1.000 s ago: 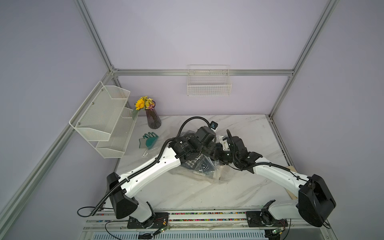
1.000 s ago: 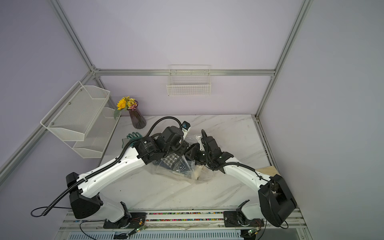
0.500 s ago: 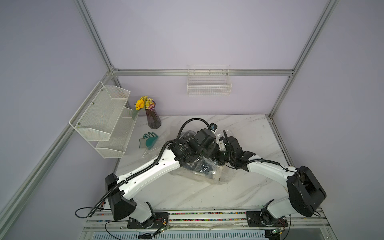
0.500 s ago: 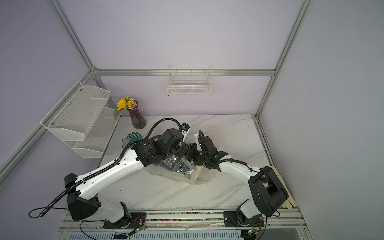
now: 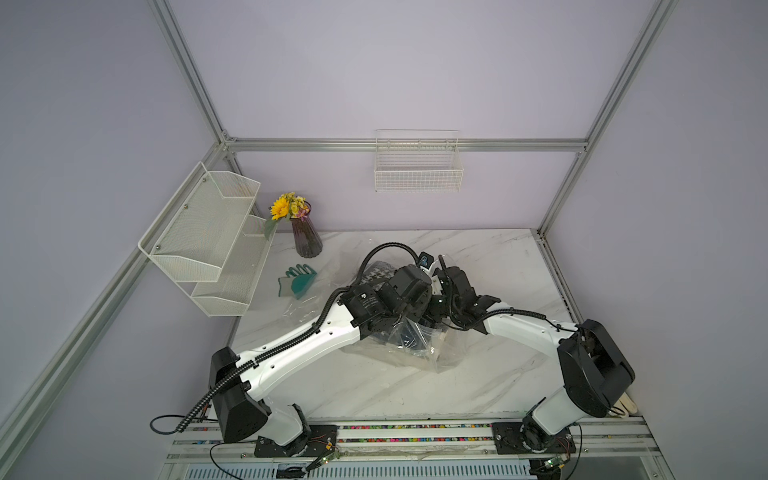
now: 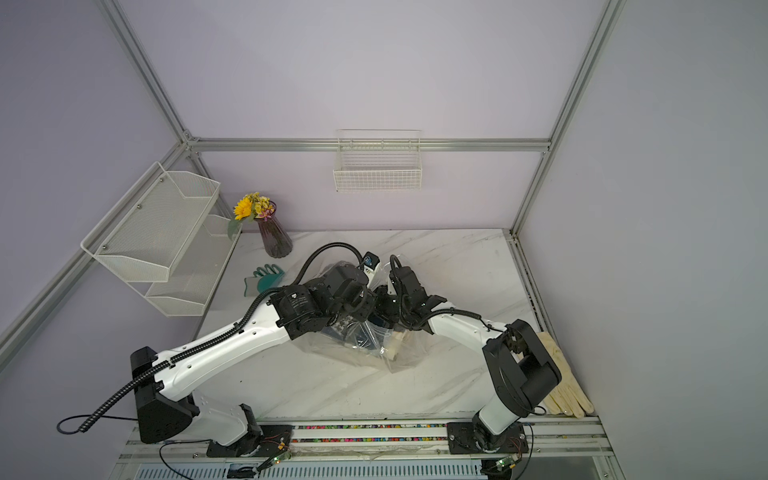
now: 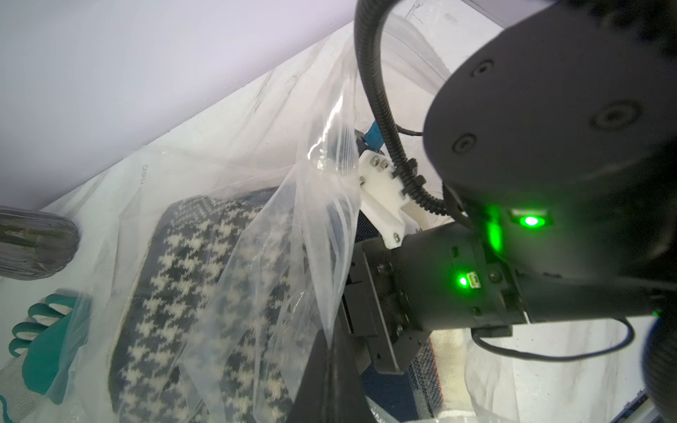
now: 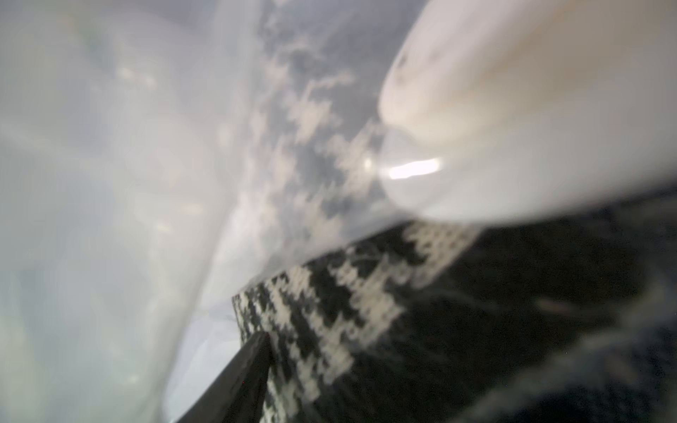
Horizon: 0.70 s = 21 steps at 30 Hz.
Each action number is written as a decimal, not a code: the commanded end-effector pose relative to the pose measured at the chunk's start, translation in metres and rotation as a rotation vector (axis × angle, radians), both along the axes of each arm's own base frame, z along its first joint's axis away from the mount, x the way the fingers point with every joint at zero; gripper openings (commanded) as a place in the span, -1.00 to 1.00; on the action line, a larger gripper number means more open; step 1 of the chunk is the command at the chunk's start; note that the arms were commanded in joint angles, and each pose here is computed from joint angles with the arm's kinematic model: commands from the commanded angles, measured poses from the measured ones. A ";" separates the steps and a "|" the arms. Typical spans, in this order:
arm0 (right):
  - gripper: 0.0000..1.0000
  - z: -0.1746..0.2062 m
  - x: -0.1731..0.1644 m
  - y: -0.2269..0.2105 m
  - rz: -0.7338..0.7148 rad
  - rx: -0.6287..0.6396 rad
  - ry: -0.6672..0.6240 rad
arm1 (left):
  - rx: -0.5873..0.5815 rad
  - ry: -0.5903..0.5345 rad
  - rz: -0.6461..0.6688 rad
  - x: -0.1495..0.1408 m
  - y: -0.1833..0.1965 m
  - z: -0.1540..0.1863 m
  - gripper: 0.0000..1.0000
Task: Take the scarf out of the vacuum bag
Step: Take out the scarf from the vacuum bag.
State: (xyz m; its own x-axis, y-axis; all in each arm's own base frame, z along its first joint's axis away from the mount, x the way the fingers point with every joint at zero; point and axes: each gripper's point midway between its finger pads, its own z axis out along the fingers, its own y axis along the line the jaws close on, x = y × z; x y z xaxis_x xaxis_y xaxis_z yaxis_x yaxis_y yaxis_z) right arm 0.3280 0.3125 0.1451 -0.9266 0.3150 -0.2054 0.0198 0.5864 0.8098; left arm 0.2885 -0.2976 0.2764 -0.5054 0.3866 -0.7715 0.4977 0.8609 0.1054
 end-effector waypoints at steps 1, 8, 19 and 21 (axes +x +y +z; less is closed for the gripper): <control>0.18 -0.005 0.007 0.002 -0.026 -0.014 0.002 | -0.101 -0.061 0.016 -0.007 0.010 0.036 -1.00; -0.58 0.016 0.009 0.006 -0.011 0.020 -0.045 | -0.083 -0.065 0.026 -0.007 0.014 0.031 -1.00; -0.61 0.077 0.005 0.002 0.015 0.057 -0.159 | -0.055 -0.070 0.059 -0.001 0.018 0.023 -1.00; -0.60 0.079 0.003 0.001 0.019 0.058 -0.166 | -0.050 -0.069 0.064 0.000 0.019 0.021 -1.00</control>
State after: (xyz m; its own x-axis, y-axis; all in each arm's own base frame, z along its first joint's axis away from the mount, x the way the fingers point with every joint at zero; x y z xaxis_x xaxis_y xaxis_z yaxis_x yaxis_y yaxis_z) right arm 0.3287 0.3127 0.1868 -0.9132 0.3104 -0.2641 -0.0432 0.5708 0.8200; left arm 0.2867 -0.2843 0.2895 -0.4786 0.3541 -0.8035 0.4680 0.8771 0.1077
